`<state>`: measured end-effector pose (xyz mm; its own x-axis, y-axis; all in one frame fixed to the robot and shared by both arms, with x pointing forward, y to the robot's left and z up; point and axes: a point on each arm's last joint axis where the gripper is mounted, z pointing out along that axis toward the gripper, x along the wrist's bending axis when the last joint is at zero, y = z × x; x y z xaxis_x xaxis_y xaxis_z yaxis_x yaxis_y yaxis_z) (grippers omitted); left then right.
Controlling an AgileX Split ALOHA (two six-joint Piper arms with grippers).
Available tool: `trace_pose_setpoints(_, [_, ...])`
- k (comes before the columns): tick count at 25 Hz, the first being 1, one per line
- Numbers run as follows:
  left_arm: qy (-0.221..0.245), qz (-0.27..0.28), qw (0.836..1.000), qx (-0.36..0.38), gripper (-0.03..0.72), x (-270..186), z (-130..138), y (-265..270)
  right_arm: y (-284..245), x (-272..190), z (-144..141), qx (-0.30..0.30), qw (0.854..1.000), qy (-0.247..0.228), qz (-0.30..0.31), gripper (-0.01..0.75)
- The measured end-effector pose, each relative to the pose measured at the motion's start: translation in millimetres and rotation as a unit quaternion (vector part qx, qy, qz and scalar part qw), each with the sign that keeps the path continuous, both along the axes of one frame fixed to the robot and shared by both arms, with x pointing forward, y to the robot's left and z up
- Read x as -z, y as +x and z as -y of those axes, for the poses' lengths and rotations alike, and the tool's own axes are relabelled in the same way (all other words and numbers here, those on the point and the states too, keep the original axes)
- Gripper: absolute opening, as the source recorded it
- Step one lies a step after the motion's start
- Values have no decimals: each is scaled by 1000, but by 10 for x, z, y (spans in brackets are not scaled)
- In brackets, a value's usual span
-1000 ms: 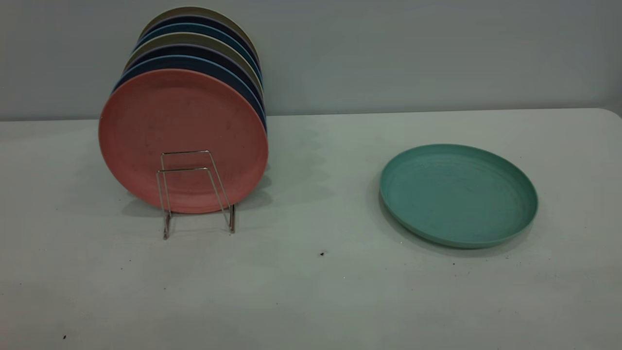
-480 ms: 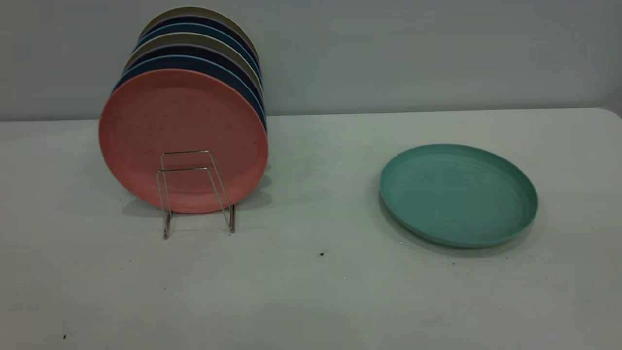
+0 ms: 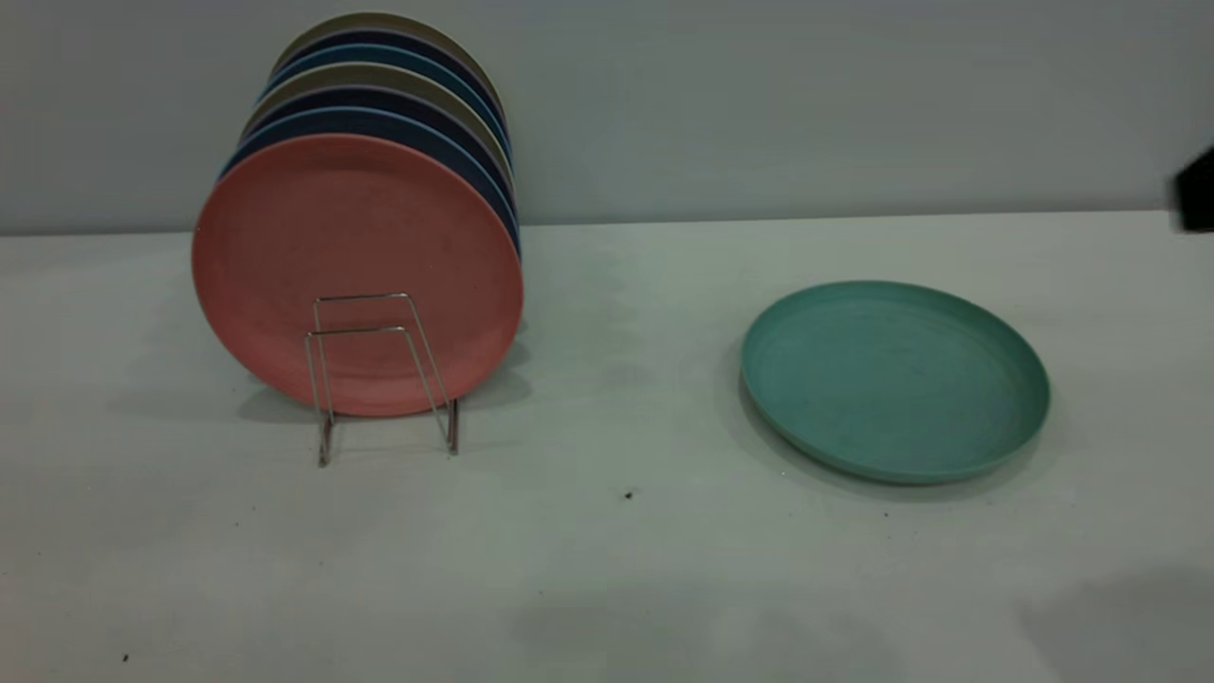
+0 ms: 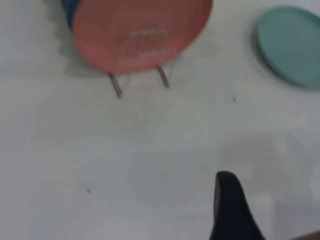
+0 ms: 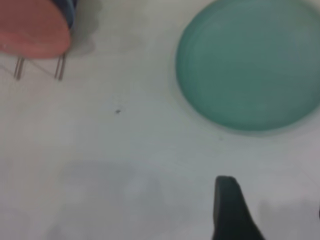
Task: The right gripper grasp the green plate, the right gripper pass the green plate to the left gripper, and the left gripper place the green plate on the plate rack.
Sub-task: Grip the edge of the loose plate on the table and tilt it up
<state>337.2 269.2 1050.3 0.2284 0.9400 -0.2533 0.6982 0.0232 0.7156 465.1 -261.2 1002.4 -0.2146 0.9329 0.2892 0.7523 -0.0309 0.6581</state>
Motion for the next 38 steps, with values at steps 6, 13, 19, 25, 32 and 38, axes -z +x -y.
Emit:
trace_pose_setpoints(6, [-13,-58,998,10,446,121,36,183,635,357,44,-5,998,19,-66,430])
trace_pose_setpoints(13, [-14,-52,999,8,446,76,36,239,1161,856,571,51,987,64,-138,430])
trace_pose_setpoints(19, [-13,-55,998,11,446,79,38,234,1428,1341,715,60,977,108,-173,430])
trace_pose_setpoints(25, [-12,-51,999,9,446,75,36,240,1652,1723,750,74,970,131,-189,430])
trace_pose_setpoints(32, [-12,-50,999,9,446,75,36,240,1768,1941,777,78,968,134,-198,430])
trace_pose_setpoints(38, [-12,-41,999,4,446,65,29,256,1840,2037,775,95,964,150,-197,401])
